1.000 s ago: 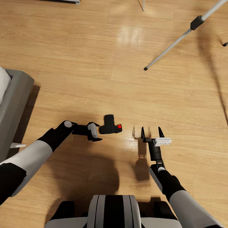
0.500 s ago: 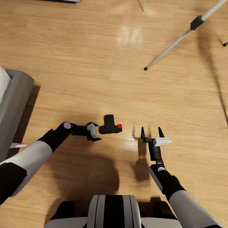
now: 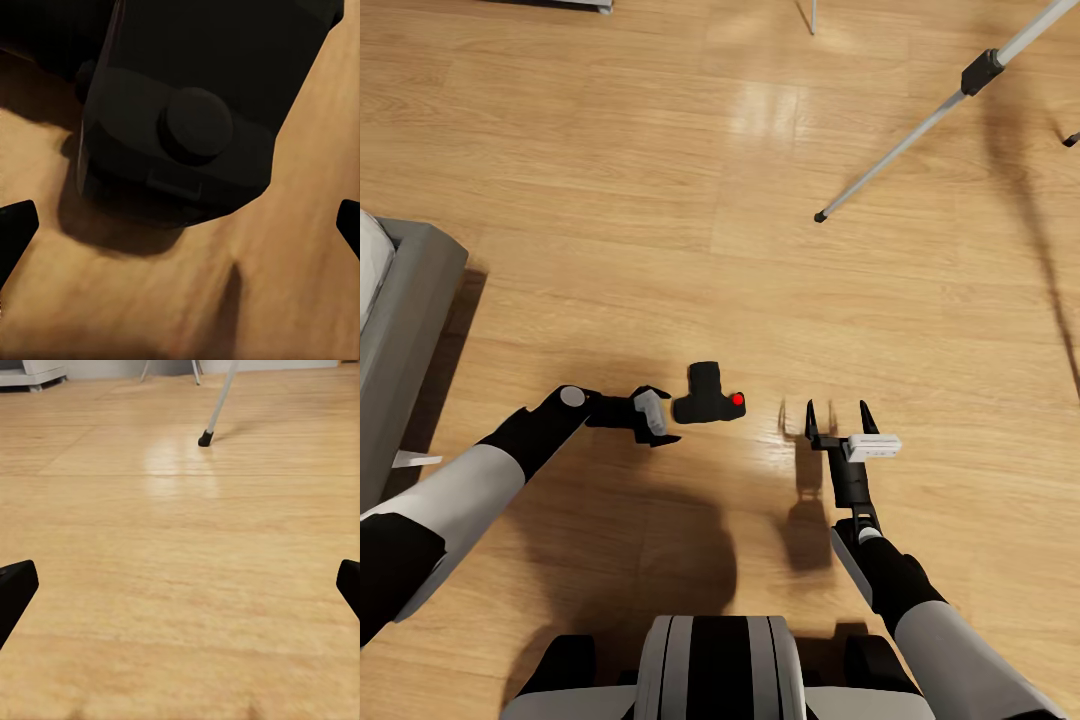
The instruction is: Attach the digital camera to the camera tripod in the bedroom.
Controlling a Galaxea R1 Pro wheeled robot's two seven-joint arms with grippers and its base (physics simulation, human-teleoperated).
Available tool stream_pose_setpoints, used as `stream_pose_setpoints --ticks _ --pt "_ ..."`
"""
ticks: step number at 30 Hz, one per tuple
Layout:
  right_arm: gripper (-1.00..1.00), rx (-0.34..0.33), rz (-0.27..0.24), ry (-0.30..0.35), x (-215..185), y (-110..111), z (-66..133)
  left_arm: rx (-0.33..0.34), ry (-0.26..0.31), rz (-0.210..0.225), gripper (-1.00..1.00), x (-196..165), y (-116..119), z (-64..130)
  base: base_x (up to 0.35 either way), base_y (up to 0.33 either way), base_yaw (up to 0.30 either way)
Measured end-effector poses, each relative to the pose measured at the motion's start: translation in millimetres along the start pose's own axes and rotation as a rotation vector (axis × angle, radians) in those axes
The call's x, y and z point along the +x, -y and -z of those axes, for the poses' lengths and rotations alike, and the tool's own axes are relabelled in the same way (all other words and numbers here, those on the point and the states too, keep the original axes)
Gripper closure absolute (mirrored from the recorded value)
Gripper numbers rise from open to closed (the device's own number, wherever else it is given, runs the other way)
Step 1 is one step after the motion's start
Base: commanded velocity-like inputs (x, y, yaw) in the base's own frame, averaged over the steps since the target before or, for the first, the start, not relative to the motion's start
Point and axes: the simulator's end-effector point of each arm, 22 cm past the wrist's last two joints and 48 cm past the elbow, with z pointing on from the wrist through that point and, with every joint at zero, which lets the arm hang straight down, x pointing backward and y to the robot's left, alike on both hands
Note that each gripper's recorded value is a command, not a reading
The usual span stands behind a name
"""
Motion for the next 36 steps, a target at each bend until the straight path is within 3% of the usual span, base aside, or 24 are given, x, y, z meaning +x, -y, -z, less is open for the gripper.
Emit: stream_pose_setpoints --ticks 19,36 --pt "-1.0 -0.001 0.0 0.0 -0.1 -0.3 -0.1 -0.006 -0.001 0.002 -1.0 0.5 -1.2 0.0 0.0 0.0 0.0" --pt "-1.0 -0.001 0.0 0.001 -0.3 -0.4 -0.2 -0.105 -0.001 0.003 -1.0 0.7 -22.7 0.7 0.0 0.0 0.0"
